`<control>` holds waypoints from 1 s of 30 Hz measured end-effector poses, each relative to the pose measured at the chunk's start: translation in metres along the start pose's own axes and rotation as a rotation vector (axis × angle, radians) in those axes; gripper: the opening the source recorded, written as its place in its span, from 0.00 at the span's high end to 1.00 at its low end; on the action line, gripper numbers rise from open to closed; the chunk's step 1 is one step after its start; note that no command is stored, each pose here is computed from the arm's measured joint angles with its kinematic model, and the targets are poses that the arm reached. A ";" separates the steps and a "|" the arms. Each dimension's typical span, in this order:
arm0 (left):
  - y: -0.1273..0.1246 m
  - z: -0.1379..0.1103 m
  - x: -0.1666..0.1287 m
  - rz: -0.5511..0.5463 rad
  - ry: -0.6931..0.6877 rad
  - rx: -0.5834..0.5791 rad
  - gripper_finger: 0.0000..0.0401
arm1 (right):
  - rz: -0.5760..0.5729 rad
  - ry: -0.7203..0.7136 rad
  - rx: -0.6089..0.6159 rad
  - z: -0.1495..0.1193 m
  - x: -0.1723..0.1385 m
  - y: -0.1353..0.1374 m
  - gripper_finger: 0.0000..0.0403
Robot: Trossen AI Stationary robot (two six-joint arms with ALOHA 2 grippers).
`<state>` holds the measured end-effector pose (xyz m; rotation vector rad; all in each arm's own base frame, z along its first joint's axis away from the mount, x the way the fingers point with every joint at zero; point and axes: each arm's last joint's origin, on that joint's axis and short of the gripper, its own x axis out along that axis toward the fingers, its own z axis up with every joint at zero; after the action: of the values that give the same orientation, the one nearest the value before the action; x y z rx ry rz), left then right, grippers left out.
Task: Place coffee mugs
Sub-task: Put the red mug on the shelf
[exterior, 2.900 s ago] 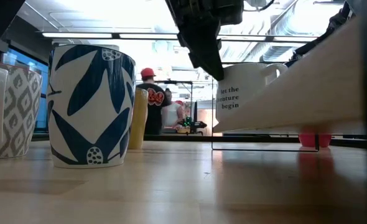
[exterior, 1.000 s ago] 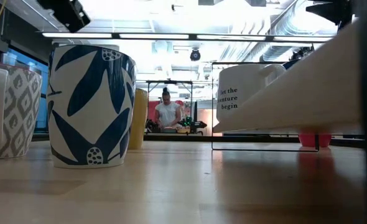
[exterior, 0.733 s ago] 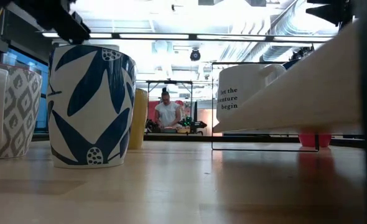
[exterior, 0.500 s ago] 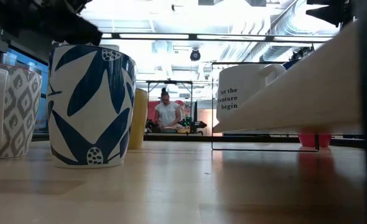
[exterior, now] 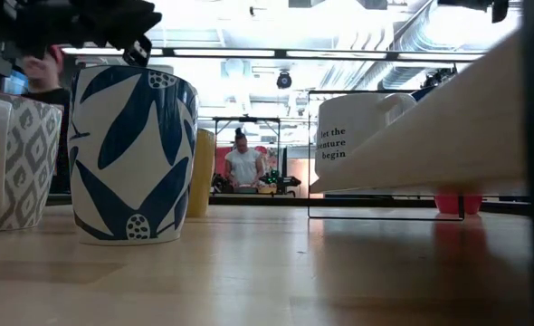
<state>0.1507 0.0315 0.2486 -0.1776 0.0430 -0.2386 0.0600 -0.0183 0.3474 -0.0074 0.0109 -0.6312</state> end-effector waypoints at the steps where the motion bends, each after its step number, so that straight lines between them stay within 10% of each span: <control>1: 0.001 0.000 -0.001 0.009 -0.002 -0.017 0.86 | -0.053 0.063 -0.028 0.004 0.002 0.000 0.69; 17: 0.005 0.001 -0.003 0.044 -0.011 -0.084 0.86 | -0.478 0.739 -0.005 0.032 0.029 0.000 0.69; 26: 0.005 0.001 -0.003 0.037 -0.007 -0.085 0.86 | -0.393 0.727 0.085 0.031 0.106 -0.005 0.69; 30: 0.005 0.000 -0.003 0.036 -0.004 -0.086 0.86 | -0.528 0.771 0.152 0.023 0.126 -0.039 0.69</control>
<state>0.1493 0.0372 0.2482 -0.2629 0.0520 -0.2005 0.1386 -0.1238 0.3697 0.3911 0.7256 -1.1294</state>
